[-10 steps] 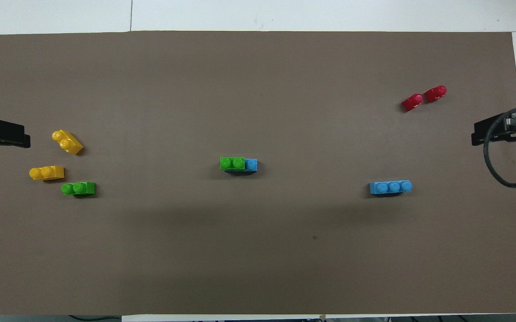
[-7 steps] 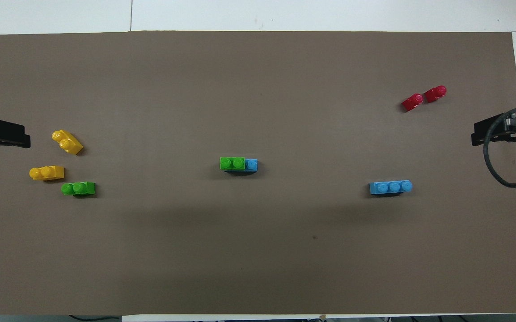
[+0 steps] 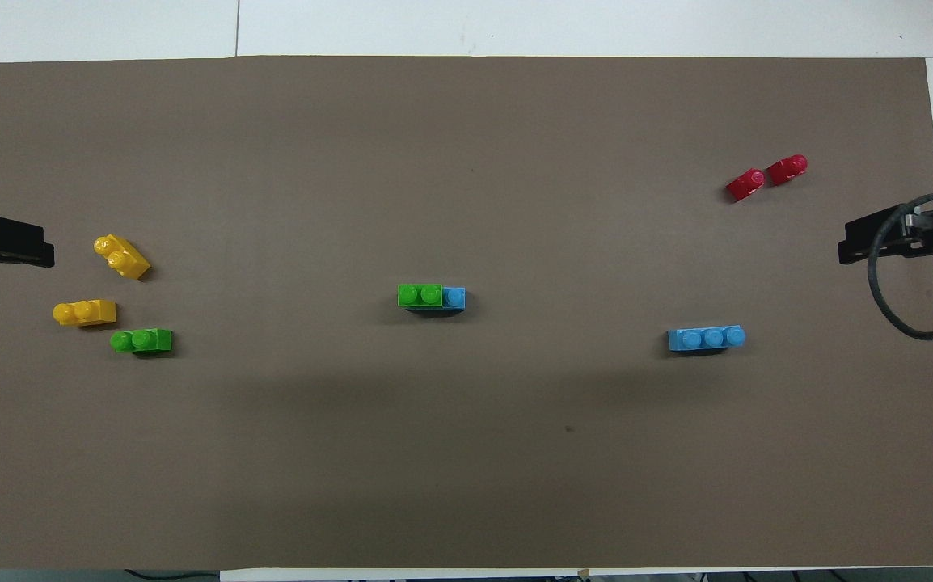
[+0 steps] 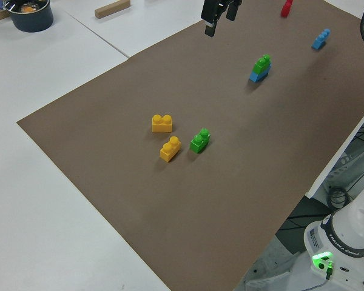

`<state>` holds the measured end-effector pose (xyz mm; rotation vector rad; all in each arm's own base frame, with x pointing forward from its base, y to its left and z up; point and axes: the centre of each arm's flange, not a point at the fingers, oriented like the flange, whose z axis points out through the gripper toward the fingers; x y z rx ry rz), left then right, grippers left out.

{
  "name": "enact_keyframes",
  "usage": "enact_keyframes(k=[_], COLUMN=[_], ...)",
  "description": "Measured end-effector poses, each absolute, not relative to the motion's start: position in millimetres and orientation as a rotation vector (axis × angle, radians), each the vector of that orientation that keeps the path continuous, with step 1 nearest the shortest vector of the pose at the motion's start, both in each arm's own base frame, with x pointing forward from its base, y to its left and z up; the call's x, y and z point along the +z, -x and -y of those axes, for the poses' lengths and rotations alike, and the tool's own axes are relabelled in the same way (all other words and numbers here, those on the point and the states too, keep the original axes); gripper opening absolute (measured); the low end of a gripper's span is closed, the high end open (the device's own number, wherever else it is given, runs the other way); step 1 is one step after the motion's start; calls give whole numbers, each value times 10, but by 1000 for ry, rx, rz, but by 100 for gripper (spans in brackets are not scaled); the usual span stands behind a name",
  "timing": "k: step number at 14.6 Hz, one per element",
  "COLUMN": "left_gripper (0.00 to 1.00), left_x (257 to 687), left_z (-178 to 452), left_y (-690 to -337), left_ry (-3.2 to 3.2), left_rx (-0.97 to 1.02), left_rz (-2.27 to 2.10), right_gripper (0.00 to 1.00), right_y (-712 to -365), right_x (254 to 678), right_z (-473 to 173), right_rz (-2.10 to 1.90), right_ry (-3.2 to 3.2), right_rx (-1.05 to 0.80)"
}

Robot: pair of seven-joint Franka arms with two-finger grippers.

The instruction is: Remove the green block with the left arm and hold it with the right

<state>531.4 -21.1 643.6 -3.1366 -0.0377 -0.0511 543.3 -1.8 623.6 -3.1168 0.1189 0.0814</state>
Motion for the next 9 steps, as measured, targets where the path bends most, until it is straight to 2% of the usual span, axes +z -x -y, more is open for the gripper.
enact_keyframes(k=[9], left_gripper=[100], left_x=[6352], left_z=[201], left_y=[-5312], left_ry=[3136], left_rx=[-33], left_rz=[41], right_gripper=[100], right_y=[-5432], right_x=[6236], right_z=[100], right_rz=[-120], right_ry=[3116], right_rx=[81])
